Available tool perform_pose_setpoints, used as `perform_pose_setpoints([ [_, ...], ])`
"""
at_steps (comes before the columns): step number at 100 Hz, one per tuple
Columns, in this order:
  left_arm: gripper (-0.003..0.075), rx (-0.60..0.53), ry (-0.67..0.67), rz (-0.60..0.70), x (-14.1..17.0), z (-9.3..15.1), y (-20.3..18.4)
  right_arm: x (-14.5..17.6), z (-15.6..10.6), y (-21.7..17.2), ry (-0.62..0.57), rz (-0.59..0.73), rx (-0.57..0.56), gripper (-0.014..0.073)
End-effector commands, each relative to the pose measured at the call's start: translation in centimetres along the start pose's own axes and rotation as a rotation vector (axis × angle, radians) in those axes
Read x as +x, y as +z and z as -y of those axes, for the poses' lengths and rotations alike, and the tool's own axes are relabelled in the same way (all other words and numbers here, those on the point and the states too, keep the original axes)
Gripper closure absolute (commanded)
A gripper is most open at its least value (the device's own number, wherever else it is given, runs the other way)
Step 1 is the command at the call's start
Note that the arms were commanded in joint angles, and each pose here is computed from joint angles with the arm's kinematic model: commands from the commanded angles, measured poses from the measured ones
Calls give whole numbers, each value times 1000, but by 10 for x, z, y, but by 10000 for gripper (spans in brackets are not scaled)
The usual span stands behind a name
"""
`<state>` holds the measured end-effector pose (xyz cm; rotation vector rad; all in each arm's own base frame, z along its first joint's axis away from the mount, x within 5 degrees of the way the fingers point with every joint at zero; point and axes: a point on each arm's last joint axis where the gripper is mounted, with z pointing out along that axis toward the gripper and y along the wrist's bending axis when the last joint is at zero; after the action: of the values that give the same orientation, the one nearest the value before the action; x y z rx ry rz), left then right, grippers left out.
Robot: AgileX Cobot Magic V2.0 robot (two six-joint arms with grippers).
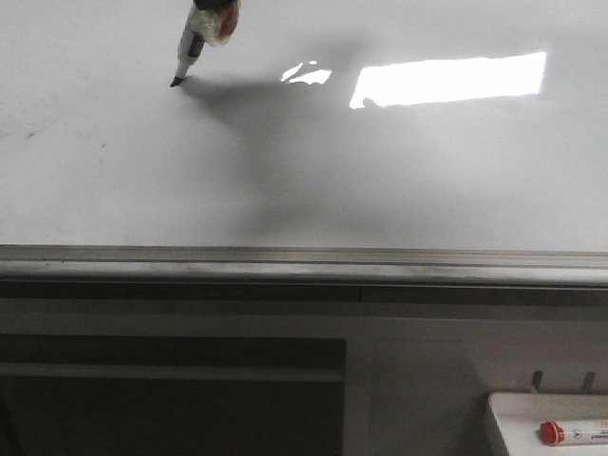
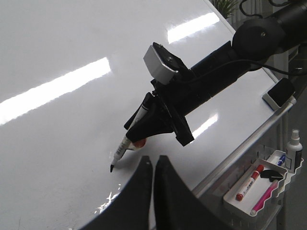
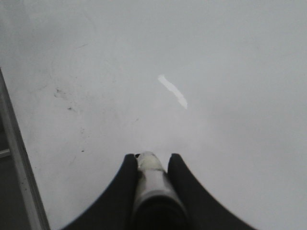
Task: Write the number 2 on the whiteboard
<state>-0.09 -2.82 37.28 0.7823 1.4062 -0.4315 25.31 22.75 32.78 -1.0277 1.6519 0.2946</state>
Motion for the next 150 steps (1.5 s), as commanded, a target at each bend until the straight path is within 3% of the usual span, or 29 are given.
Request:
perform_pose_setpoints([
  [1, 741, -29, -37, 74, -12, -4, 0, -17, 37, -17, -60, 119, 207, 673],
  [23, 741, -29, -37, 74, -12, -4, 0, -24, 59, -47, -63, 140, 268, 673],
  [51, 741, -29, -37, 74, -12, -4, 0, -10, 54, -70, -49, 46, 171, 662],
  [72, 741, -29, -37, 74, -12, -4, 0, 16, 36, -58, 75, -34, 72, 662],
  [114, 741, -29, -37, 74, -12, -4, 0, 37, -10, 4, 93, -75, 15, 662],
  [150, 741, -29, -37, 74, -12, -4, 0, 34, 10, -12, 115, -62, 54, 662],
])
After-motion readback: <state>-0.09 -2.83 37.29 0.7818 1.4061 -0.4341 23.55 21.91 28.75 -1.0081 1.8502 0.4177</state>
